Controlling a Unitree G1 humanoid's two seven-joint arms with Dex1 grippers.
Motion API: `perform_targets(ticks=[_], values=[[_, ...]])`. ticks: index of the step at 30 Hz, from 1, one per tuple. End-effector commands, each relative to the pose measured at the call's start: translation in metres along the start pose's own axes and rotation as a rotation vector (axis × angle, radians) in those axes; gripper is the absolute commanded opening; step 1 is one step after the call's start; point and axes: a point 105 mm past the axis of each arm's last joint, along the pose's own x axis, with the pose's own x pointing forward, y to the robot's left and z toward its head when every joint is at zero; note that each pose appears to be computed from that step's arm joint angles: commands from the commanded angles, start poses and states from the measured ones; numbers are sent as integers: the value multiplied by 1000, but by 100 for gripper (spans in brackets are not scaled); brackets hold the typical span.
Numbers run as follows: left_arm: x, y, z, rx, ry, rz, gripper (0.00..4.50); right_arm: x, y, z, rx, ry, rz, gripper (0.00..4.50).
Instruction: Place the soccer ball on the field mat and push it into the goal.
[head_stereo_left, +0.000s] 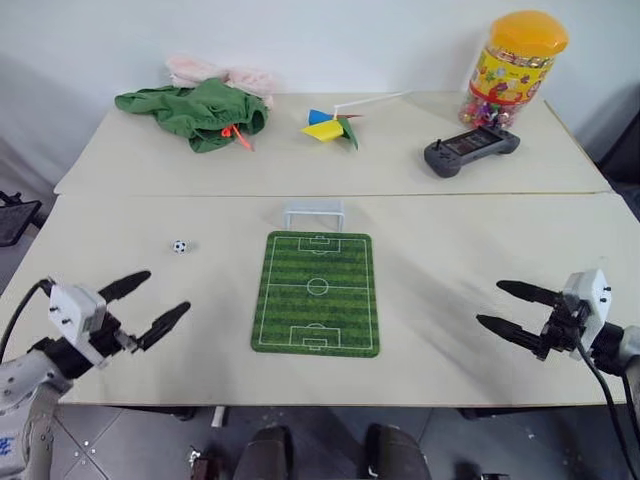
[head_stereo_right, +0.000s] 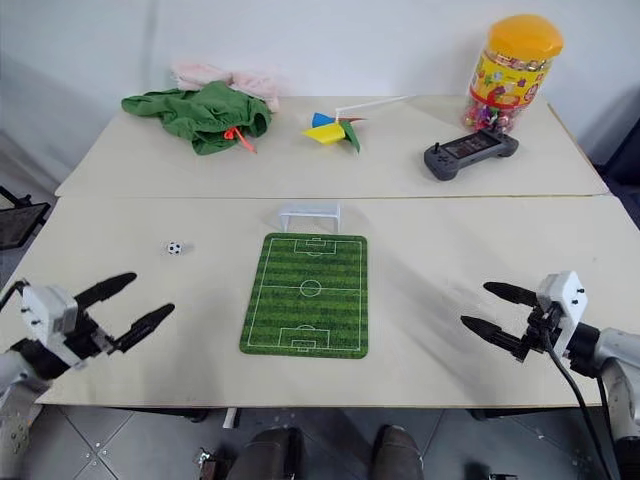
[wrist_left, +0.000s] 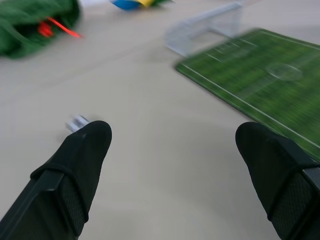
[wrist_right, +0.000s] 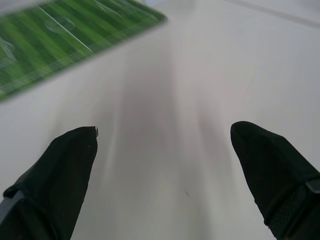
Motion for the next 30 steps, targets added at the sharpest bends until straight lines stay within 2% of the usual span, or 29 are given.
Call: perform_targets(ticks=[1, 4, 7, 14, 23, 26, 30], values=[[5, 27, -5, -24, 23, 166, 445, -1, -1, 19, -52, -47, 14, 450], [16, 52, -14, -73, 47, 293, 445, 1, -2, 18, -51, -40, 5, 450], [34, 63, -26, -119, 90, 312, 445, 2, -1, 16, -48, -30, 2, 450], [65, 58, -44, -184, 133, 225, 445, -6, 1, 15, -46, 0, -13, 450], [85, 49, -62, -210, 189, 134, 445, -12, 0, 15, -43, 34, -20, 450], [89, 48, -68, -194, 204, 113, 385, -13, -2, 16, -45, 39, -22, 450], [91, 43, -73, -197, 217, 77, 267, -14, -4, 17, -49, 48, -25, 450]])
